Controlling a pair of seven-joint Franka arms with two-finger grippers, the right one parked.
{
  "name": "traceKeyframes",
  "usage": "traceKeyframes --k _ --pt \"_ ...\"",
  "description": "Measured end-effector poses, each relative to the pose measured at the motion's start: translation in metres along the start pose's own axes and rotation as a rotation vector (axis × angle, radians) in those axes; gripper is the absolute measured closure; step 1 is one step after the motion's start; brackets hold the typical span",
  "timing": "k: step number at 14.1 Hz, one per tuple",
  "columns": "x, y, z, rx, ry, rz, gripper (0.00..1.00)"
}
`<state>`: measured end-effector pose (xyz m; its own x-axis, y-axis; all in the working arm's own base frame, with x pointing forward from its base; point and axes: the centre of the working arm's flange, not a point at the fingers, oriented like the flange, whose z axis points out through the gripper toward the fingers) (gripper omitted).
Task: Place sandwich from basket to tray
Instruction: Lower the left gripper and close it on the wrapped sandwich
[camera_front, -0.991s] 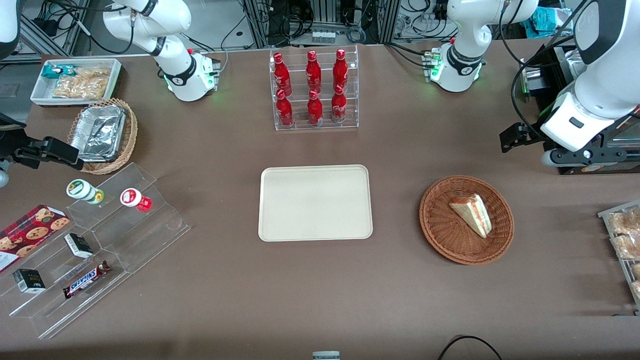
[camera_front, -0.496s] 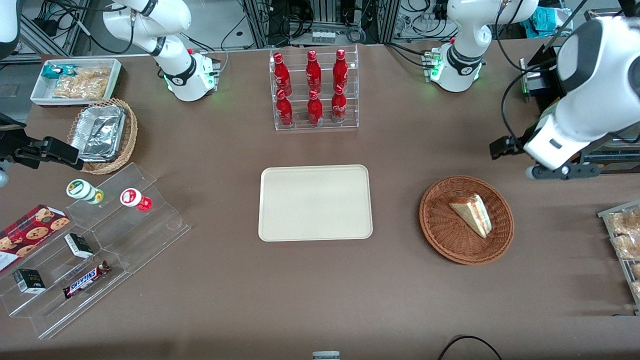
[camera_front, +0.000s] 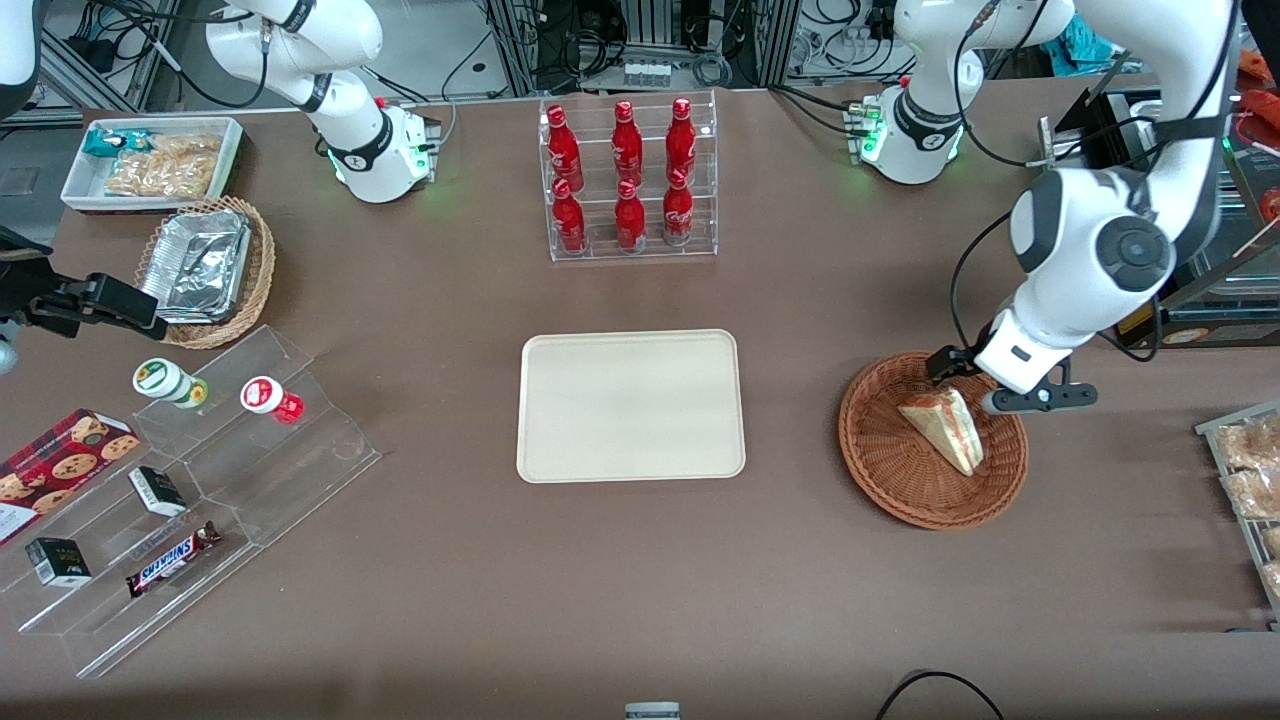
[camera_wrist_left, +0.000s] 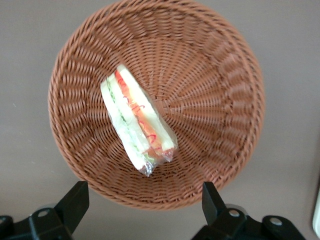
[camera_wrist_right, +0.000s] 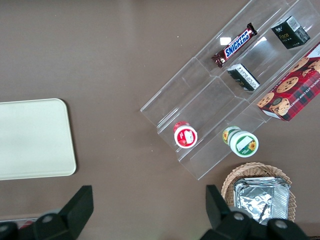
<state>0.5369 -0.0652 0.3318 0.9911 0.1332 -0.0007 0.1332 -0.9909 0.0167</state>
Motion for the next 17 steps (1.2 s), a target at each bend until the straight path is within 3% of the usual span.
traceKeyframes --k 8,12,15,17 --pt "0.011 0.002 0.037 -0.036 0.042 -0.567 0.00" --pt "0.013 0.002 0.068 -0.035 0.026 -0.626 0.00" --pt "0.012 0.001 0.082 -0.024 0.004 -0.625 0.12" --pt "0.015 0.000 0.078 -0.023 0.005 -0.592 0.35"
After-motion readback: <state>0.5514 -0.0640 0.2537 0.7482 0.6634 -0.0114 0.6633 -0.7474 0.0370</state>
